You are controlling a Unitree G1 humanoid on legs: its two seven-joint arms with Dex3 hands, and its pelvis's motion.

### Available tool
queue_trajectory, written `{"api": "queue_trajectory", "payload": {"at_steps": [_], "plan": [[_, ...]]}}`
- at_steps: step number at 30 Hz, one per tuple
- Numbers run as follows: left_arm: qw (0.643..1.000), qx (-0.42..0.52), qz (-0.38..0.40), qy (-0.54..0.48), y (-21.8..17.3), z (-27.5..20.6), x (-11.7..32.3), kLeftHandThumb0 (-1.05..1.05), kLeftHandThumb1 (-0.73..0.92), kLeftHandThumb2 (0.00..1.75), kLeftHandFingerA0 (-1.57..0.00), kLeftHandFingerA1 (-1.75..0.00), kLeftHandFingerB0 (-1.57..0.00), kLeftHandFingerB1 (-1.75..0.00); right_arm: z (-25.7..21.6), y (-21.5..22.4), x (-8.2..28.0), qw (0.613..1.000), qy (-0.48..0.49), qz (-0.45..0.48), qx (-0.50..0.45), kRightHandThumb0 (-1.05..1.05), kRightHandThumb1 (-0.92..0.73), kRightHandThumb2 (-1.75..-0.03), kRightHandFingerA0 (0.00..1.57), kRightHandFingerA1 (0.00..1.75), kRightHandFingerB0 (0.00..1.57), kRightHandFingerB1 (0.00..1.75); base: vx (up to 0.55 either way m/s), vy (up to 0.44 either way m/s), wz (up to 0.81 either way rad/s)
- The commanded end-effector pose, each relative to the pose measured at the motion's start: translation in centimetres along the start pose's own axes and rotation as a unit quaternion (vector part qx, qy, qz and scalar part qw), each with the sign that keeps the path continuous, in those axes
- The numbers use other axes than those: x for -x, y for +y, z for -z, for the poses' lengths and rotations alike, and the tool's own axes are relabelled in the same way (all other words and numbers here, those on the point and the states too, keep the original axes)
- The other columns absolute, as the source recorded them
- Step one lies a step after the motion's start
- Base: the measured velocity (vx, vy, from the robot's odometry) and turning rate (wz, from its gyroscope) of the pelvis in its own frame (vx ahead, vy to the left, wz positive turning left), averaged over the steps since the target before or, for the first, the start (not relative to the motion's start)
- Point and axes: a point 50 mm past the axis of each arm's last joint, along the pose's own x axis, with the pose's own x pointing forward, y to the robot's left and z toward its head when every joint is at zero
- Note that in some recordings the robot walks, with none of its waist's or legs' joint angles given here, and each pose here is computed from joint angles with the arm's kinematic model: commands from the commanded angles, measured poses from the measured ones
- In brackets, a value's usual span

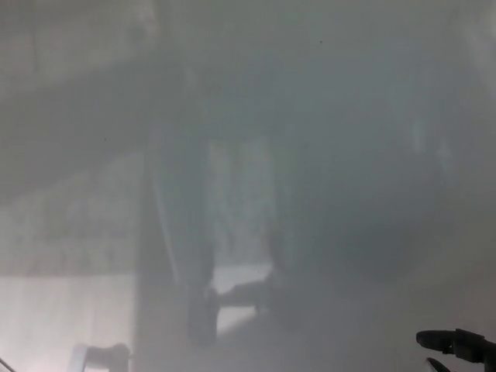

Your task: A white board is being place on the right hand side and parallel to the robot and the robot uses its left hand to grab on the leftside of the whiteboard and drag the whiteboard from the right hand side to the left hand side

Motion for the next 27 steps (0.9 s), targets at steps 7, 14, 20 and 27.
{"api": "queue_trajectory", "payload": {"at_steps": [7,14,20,27], "plan": [[0.98,-0.128,-0.114,0.102,1.1,8.0,4.4,-0.12,0.5,0.93,-0.01,-0.48,0.0,-0.49,2.3,0.0,1.6,1.0,0.017,0.006,-0.004,-0.46,-0.63,-0.59,0.91,0.64,0.62,0.45,0.0,0.0,0.0],[0.958,-0.228,-0.05,0.166,-0.8,10.9,5.3,-0.28,0.47,0.6,-0.26,-0.36,-0.17,-0.32,3.6,0.0,2.5,0.999,0.034,0.011,-0.01,-0.46,-0.64,-0.6,0.92,0.64,0.64,0.44,0.0,0.0,0.0],[0.943,-0.266,-0.006,0.201,-2.6,13.6,6.3,-0.21,0.57,0.57,-0.56,-0.43,-0.36,-0.33,4.6,0.1,3.2,0.999,0.05,0.012,-0.019,-0.51,-0.53,-0.9,0.87,0.75,0.57,0.59,0.0,0.0,0.0],[0.929,-0.294,-0.007,0.225,-2.7,14.4,6.9,-0.25,0.6,0.58,-0.4,-0.37,-0.32,-0.32,5.1,0.3,3.6,0.998,0.054,0.013,-0.011,-0.52,-0.53,-0.9,0.85,0.73,0.58,0.59,0.0,0.0,0.0]]}}
